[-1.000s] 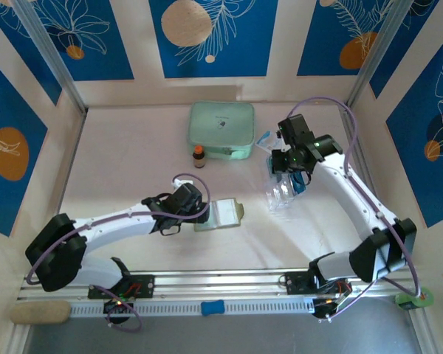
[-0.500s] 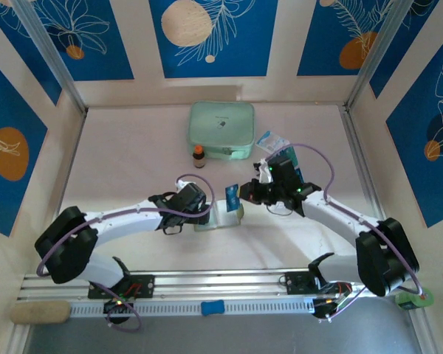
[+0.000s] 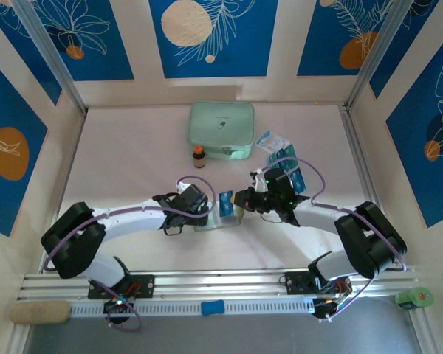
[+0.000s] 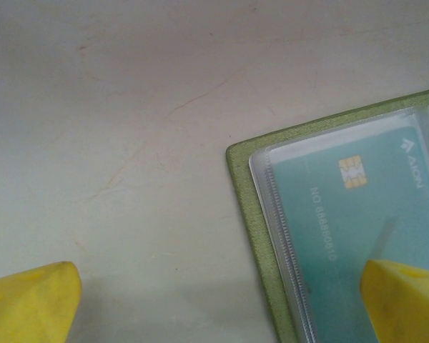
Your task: Put the credit cards into the card holder
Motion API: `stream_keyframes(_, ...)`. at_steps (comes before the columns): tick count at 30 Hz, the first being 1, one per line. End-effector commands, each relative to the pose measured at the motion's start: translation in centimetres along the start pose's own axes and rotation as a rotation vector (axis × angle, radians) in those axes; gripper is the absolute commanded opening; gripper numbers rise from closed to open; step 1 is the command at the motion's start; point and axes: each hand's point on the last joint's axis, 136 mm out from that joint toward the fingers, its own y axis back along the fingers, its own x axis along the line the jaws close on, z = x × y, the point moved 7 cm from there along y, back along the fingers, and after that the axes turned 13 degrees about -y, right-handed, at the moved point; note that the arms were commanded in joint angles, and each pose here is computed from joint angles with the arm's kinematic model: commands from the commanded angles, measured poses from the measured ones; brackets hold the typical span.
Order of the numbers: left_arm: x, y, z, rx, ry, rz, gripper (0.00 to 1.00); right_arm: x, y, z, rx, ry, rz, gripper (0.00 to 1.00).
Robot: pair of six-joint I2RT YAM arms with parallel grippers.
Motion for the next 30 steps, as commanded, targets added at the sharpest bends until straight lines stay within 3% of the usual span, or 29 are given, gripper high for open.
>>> stream_keyframes(1,0.7,-0.3,-0.5,0.025,-0.002,0.045,1.00,0.1,-0.4,-0.1,-0.001,0.008,0.023,0.00)
stream_keyframes(30,1.5,-0.9,-2.1,0.051,0.001,0.079,1.00,-0.4,-1.8,0.2,0.001,0.002,0.002,0.00)
